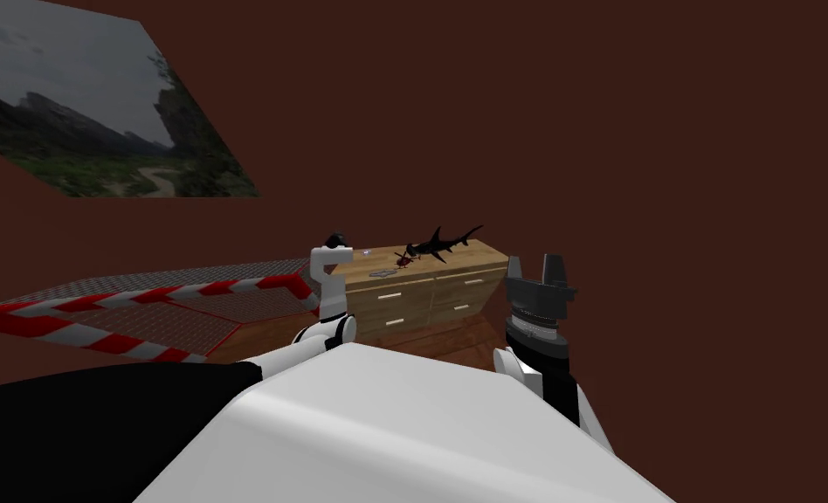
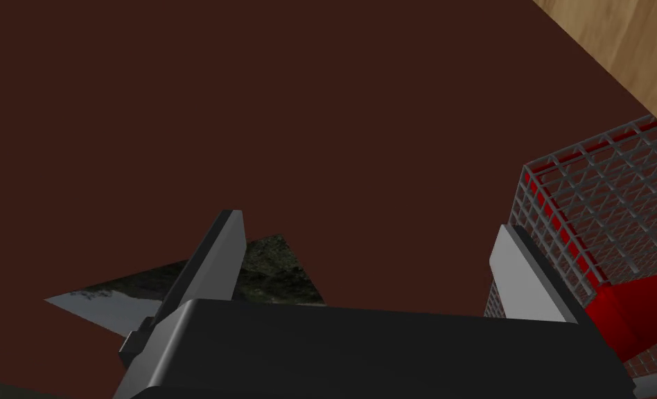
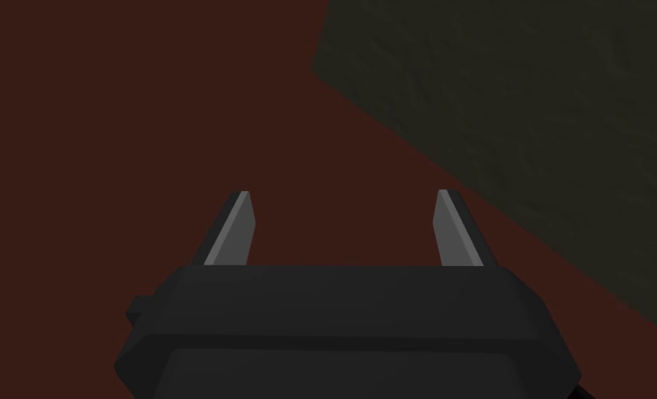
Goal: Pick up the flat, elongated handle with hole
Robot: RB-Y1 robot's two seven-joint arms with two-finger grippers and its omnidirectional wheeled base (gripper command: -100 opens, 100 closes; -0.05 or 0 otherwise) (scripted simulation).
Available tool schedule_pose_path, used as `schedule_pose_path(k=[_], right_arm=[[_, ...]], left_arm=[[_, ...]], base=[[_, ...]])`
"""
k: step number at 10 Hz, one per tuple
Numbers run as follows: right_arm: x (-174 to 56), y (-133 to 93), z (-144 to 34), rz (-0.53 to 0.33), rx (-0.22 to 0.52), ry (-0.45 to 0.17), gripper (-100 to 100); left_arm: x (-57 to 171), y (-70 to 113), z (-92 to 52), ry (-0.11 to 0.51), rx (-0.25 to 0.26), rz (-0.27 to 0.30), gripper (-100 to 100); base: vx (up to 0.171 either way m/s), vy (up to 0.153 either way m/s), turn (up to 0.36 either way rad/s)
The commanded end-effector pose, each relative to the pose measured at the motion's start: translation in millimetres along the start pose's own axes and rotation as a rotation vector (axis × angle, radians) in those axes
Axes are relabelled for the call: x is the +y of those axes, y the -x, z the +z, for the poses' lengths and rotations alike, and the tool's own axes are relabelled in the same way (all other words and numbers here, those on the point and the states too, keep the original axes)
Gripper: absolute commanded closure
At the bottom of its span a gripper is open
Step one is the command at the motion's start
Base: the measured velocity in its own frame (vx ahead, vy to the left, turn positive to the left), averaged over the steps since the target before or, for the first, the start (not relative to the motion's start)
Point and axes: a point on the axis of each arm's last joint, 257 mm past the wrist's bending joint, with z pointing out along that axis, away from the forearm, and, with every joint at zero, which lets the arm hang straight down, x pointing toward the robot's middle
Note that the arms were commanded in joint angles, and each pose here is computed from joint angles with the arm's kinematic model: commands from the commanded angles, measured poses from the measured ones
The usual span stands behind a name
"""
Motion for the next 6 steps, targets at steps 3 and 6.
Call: schedule_pose_path(k=[3, 6], right_arm=[[0, 0, 0.0, 0.000, 0.000, 0.000, 0], [0, 0, 0.0, 0.000, 0.000, 0.000, 0]], left_arm=[[27, -2.3, 3.9, 0.119, 0.006, -0.019, -100], [49, -6.2, 5.6, 0.215, 0.015, -0.036, -100]], base=[[0.009, 0.014, -0.080], [0.007, 0.016, -0.078]])
